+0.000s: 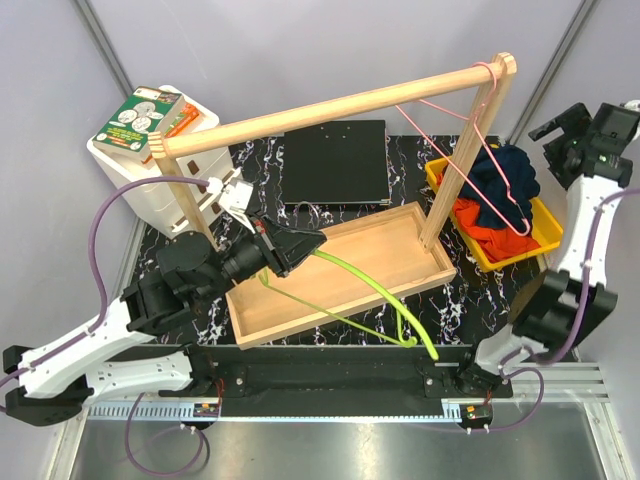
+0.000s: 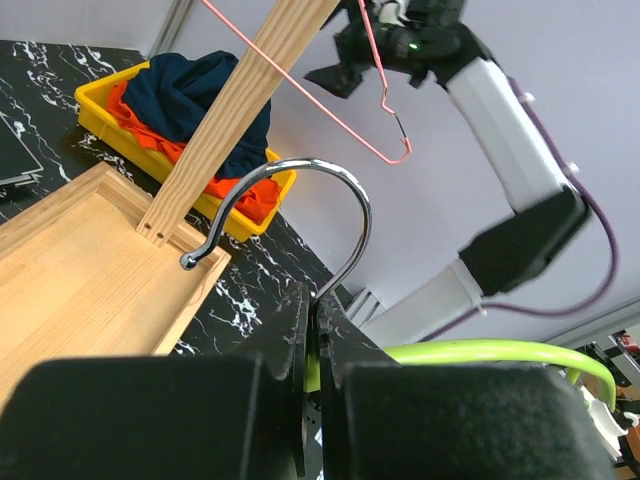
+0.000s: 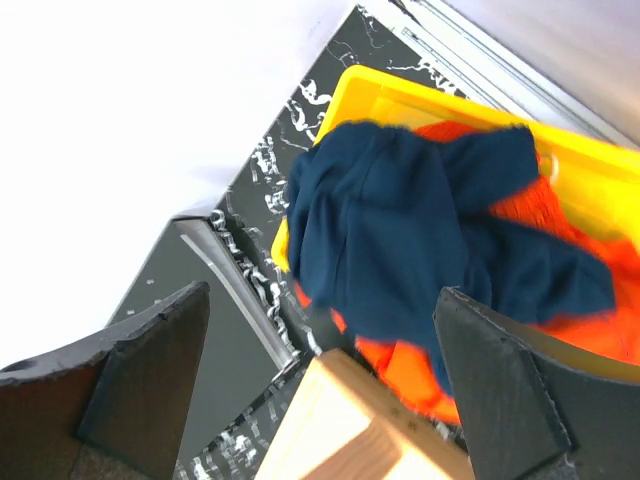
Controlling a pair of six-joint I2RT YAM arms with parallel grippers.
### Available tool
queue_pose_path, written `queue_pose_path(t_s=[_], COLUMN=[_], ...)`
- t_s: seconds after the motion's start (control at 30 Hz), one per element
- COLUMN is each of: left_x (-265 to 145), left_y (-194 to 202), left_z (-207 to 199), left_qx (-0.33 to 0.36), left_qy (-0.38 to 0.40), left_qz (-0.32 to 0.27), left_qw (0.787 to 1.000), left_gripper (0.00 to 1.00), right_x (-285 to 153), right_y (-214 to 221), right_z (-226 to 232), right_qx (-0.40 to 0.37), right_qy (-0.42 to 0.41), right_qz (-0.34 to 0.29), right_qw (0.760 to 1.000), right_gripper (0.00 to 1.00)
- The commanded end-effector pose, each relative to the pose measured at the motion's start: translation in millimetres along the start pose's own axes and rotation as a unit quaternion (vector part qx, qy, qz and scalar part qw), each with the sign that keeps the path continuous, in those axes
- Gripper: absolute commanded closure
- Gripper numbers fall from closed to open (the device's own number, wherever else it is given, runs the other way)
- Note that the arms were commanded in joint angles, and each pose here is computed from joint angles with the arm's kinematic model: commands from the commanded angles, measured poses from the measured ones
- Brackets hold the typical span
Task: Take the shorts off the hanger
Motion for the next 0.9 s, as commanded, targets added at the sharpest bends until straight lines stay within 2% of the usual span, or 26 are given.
queue_pose_path(t_s=[0.0,0.1,0.3,0.37,0.57,0.7,0.77,0.87], left_x=[-13.4,-19.0,-24.4,-24.1,-19.8,-16.5,-14.4,-11.0], left_y=[-23.4,-23.4,-22.6,-23.3,-23.8,-23.4,-22.4,-21.7], left_z=[-17.2,-14.1,-10.2,-10.5,-9.5,-4.5,-2.7,1.4], left_qx=[-0.011,-0.016,-0.014,-0.014,-0.010,-0.004,0.000,0.004], left_qy=[0.034,0.032,0.031,0.033,0.031,0.016,0.011,-0.003], left_qz=[-0.049,-0.057,-0.066,-0.068,-0.078,-0.086,-0.086,-0.091], left_qw=[0.998,0.998,0.997,0.997,0.996,0.996,0.996,0.996], left_gripper=[1.00,1.00,1.00,1.00,1.00,1.00,1.00,1.00], right_x=[-60.1,-66.3,-93.4,-100.2,-132.4,-162.4,-181.9,-202.8], right_y=[22.3,79.4,172.8,188.6,244.6,275.7,282.4,297.0], right_z=[-9.5,-45.0,-78.3,-80.5,-69.7,-63.4,-62.2,-63.9], right_qx=[0.034,0.084,0.114,0.118,0.092,0.096,0.105,0.111], right_qy=[0.045,0.098,0.062,0.040,-0.055,-0.103,-0.140,-0.167], right_qz=[0.004,0.045,0.126,0.131,0.215,0.274,0.277,0.314], right_qw=[0.998,0.991,0.984,0.983,0.971,0.951,0.945,0.928], right_gripper=[0.00,0.00,0.00,0.00,0.00,0.00,0.00,0.00])
Point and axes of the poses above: each gripper's point midway between its finger pads, its own x axis out along the fingers, its own z axis along the line the jaws close on, y = z × x, the point moved 7 cm from there along -x, back along the fingers, and after that the axes turned 5 degrees about -x, right-handed, at the moved point
